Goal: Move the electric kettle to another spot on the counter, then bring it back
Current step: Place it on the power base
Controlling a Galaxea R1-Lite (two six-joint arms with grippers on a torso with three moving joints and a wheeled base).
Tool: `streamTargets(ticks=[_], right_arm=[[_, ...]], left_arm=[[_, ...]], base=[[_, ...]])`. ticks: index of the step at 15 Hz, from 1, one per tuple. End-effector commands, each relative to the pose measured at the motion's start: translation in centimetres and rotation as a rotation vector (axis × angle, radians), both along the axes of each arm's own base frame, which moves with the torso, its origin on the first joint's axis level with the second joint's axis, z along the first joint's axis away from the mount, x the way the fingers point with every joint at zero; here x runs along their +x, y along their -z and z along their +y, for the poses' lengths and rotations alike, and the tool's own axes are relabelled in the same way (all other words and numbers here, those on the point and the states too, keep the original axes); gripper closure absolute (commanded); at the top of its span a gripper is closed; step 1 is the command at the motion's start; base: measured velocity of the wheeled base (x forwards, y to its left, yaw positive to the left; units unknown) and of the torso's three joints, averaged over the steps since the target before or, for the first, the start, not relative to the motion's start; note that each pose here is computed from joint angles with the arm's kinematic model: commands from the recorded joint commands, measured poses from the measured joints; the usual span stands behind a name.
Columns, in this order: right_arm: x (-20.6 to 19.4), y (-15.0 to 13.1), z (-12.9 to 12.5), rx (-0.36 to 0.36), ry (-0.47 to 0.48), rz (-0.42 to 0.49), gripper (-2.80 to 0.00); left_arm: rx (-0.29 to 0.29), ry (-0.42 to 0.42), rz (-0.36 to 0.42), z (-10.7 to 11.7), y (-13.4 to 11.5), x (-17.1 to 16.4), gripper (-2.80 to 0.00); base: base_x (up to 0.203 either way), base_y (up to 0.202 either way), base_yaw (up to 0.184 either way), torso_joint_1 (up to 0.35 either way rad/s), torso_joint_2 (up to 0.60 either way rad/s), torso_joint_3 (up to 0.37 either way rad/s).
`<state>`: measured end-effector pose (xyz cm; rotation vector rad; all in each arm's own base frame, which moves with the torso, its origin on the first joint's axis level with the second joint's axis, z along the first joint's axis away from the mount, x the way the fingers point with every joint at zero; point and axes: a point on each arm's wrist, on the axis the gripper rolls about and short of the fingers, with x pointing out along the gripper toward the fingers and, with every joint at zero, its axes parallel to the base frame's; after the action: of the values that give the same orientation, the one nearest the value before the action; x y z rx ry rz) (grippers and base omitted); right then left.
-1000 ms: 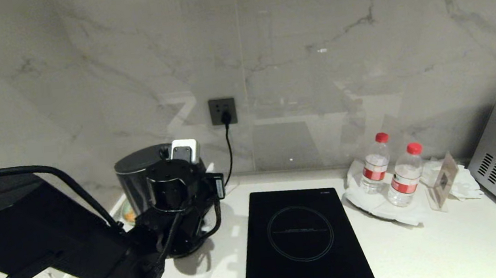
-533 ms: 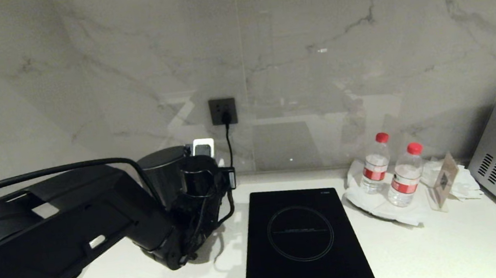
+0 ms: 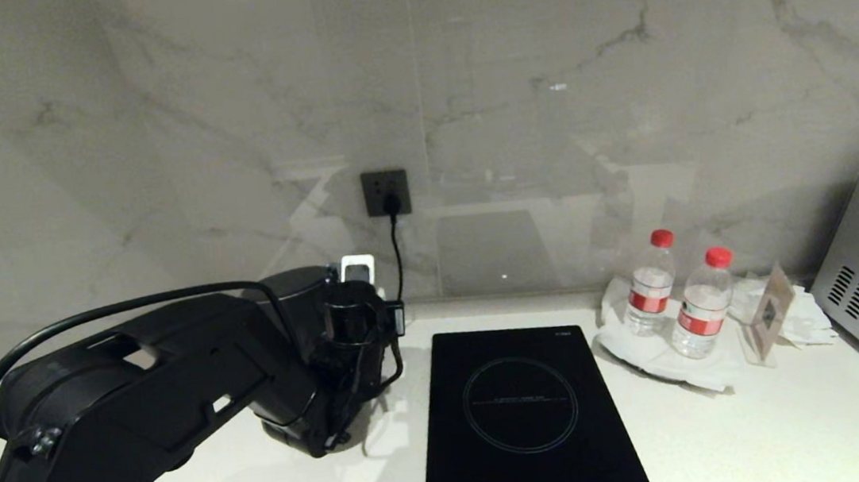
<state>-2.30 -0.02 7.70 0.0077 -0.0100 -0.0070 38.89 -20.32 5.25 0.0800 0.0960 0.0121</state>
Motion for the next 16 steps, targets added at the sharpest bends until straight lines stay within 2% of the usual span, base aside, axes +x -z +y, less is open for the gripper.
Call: streamTargets(ticks=[1, 7, 16], right_arm=[[0.0, 0.0, 0.0, 0.0, 0.001, 0.0, 0.0], [0.0, 0.0, 0.0, 0.0, 0.001, 0.001, 0.0], [0.0, 0.0, 0.0, 0.0, 0.0, 0.0, 0.0]], left_arm=[[0.004, -0.011, 0.008, 0.3, 0.6, 0.1, 0.0], [0.02, -0.009, 0.027, 0.1, 1.9, 0.6, 0.0], [0.033, -0.025, 0.054, 1.0, 2.4, 0.2, 0.0]], base=[[0.0, 0.0, 0.0, 0.0, 0.0, 0.0], [0.0, 0.0, 0.0, 0.0, 0.0, 0.0], [0.0, 0.0, 0.0, 0.0, 0.0, 0.0]])
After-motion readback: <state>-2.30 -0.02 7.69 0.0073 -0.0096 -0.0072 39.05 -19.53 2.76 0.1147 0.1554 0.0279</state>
